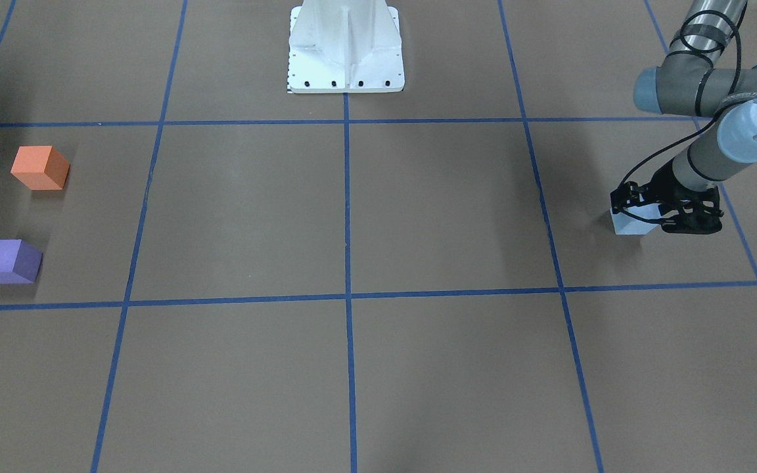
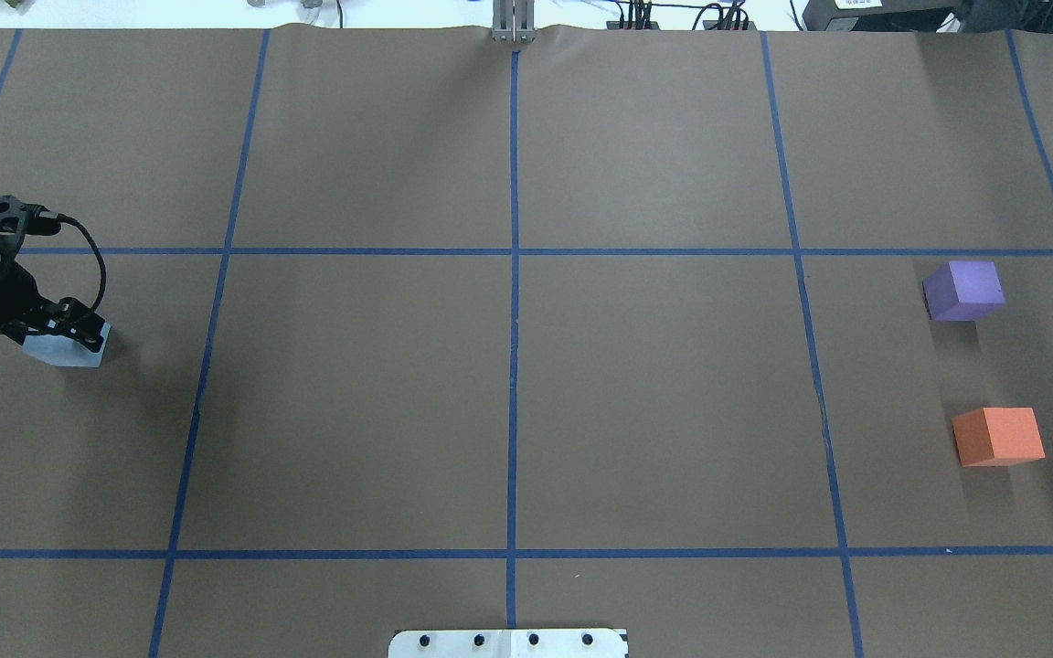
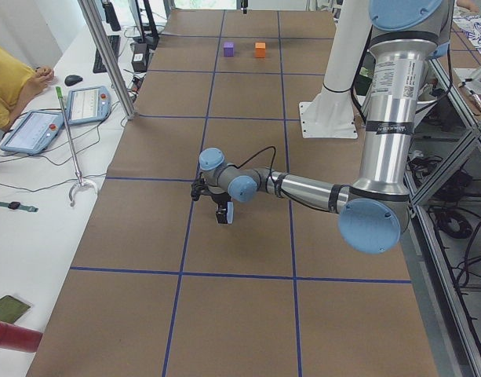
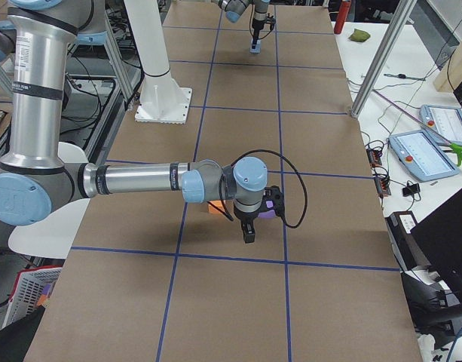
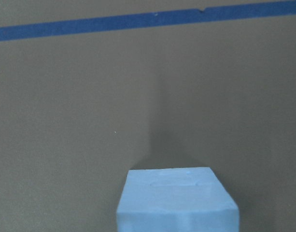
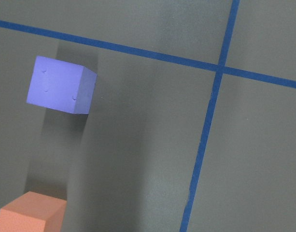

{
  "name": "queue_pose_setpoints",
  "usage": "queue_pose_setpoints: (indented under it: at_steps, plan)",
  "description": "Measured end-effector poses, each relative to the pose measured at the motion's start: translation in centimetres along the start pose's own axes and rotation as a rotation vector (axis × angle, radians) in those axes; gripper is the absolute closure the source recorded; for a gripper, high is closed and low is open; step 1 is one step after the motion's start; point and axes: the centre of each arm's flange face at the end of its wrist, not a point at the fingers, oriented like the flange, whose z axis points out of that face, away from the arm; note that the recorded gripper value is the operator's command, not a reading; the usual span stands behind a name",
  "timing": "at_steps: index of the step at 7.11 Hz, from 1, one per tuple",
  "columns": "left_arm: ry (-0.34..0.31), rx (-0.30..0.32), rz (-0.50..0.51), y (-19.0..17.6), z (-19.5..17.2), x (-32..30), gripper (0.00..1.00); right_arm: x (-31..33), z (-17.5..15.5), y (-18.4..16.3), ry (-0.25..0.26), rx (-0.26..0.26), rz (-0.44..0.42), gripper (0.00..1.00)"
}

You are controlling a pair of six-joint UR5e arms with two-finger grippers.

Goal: Place blue block between orange and purple blocks
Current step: 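Lift the light blue cube with the left gripper and carry it toward the table center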

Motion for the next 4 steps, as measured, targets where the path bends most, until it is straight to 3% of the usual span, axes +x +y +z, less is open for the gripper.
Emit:
queue_pose_setpoints:
  at_steps: [2,4]
  plan:
    - [0.014,0.007,0.017,-0.8,-0.3,1.2,1.00,-0.1,-0.1,-0.1,0.000,0.002,-0.003,0.00]
    - [0.075,0.013,0.051,-2.2,-3.8,6.2,1.00,-0.4,-0.2,-0.2,-0.014,0.005,-0.009,0.00]
